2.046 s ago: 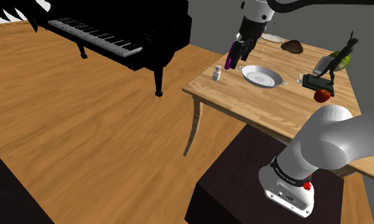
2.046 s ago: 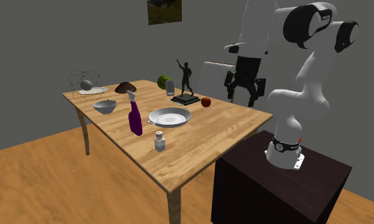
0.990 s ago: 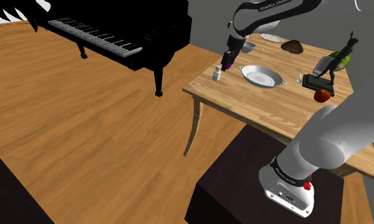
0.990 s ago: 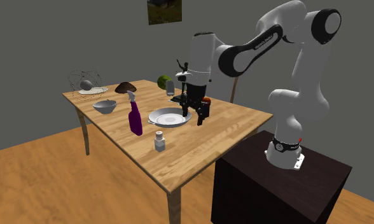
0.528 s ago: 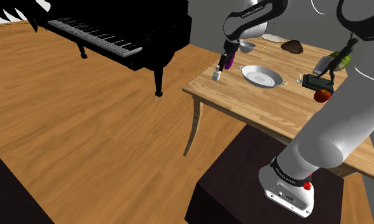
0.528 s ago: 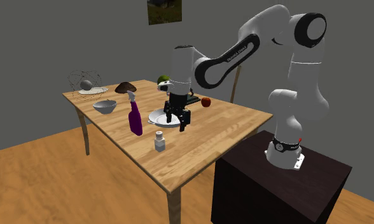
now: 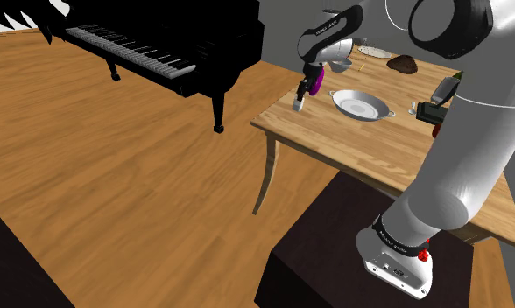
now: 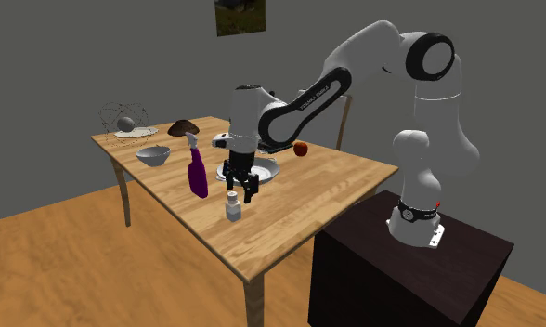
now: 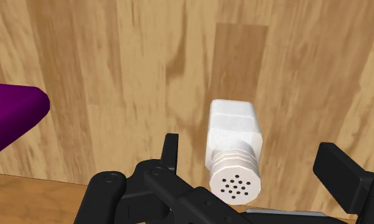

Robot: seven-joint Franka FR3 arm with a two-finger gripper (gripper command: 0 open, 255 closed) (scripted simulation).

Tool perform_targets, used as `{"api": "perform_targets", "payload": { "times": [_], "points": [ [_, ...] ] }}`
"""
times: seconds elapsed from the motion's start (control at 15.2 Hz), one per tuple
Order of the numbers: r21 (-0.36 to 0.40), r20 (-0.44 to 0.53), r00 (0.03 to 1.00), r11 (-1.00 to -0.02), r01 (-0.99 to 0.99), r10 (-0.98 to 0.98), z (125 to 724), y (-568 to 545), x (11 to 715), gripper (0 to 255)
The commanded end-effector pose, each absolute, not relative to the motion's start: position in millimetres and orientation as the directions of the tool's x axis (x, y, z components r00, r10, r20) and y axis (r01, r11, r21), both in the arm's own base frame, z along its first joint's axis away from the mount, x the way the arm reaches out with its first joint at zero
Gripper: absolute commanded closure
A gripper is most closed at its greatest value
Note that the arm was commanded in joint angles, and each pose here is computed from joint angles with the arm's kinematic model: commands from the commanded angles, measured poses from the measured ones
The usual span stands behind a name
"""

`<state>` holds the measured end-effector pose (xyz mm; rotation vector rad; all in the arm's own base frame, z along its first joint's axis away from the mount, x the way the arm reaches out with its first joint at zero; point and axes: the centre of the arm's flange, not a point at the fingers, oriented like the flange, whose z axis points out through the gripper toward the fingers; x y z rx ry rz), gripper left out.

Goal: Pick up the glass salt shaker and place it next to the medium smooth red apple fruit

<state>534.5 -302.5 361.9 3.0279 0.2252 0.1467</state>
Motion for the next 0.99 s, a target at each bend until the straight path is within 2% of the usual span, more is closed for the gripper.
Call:
{"api": "perform_targets", "payload": {
  "times": [0.0, 0.73, 0.79, 0.92],
  "points": [
    [0.109, 0.089, 0.984, -0.984, 0.143, 0.153, 351.0, -305.7, 537.3, 0],
    [0.109, 0.089, 0.984, -0.984, 0.143, 0.153, 337.6, -307.0, 538.7, 0],
    [0.109, 0.089, 0.984, -0.984, 0.143, 0.153, 337.6, -307.0, 538.7, 255],
    [0.109, 0.089, 0.984, -0.984, 0.143, 0.153, 337.6, -307.0, 538.7, 255]
  ]
}}
